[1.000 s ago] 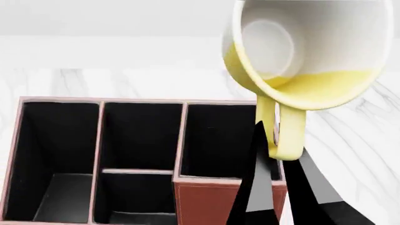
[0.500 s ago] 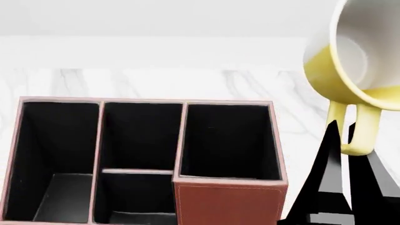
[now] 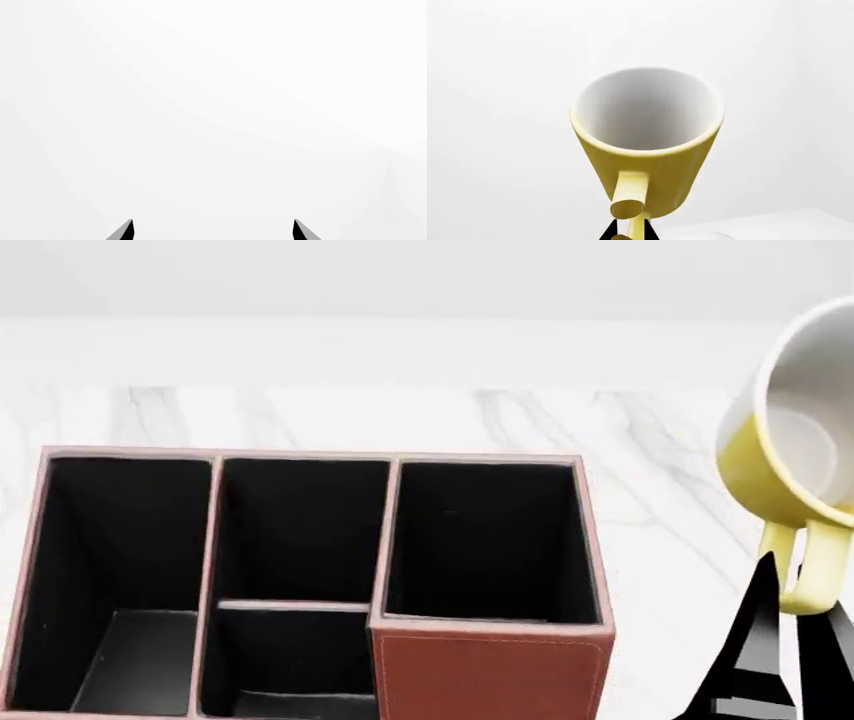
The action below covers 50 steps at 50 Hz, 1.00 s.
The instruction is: Pick up the yellow and white mug and place it to the right of the caddy.
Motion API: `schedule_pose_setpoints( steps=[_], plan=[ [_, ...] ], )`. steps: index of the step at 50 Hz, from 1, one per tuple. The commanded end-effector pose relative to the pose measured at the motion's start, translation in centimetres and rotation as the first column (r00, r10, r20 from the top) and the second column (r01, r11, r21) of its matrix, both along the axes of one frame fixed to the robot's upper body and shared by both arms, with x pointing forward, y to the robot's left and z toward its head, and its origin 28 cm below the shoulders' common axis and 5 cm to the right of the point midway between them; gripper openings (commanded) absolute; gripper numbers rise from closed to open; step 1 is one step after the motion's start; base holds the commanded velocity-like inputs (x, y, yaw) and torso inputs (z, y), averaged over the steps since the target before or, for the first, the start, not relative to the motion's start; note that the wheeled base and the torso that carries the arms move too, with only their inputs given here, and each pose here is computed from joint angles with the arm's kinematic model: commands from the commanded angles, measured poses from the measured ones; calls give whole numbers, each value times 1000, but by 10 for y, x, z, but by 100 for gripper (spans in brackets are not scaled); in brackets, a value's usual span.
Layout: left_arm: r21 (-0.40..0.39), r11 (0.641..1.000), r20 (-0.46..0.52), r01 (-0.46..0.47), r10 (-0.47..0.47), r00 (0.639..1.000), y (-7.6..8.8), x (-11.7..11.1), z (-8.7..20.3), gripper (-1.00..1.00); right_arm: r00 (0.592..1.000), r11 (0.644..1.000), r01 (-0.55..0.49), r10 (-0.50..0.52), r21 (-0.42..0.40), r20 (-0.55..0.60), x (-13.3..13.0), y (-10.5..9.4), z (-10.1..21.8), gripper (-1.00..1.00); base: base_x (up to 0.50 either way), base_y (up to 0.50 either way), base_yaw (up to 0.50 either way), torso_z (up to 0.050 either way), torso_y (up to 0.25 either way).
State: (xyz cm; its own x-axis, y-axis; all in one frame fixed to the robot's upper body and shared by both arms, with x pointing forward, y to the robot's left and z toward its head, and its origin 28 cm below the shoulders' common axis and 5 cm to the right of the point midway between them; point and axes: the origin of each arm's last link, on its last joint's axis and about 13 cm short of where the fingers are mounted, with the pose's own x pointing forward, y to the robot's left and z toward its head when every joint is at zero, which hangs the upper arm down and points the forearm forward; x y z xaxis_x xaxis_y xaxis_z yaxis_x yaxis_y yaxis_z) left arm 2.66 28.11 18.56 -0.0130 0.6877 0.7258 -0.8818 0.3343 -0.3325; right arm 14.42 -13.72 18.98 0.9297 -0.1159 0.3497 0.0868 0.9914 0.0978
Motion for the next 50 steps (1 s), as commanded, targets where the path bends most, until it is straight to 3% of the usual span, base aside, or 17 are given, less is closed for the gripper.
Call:
schedule_pose_setpoints(
  steps=[1,25,50],
  plan=[
    [5,1000,-26,29,-29,999,0,-1,0,100,999,996,42,-39,-80,34,17,-15,-10,-100,0,0,0,0,0],
    [4,1000,-29,31,-31,999,-1,-1,-1,100,983,983,76,-103,-168,-154,38,-24,-43,-100,0,0,0,0,0],
    [4,1000,-30,27,-27,999,-1,-1,-1,100,945,984,110,-148,-142,-291,59,-41,-82,-100,0,0,0,0,1]
  ],
)
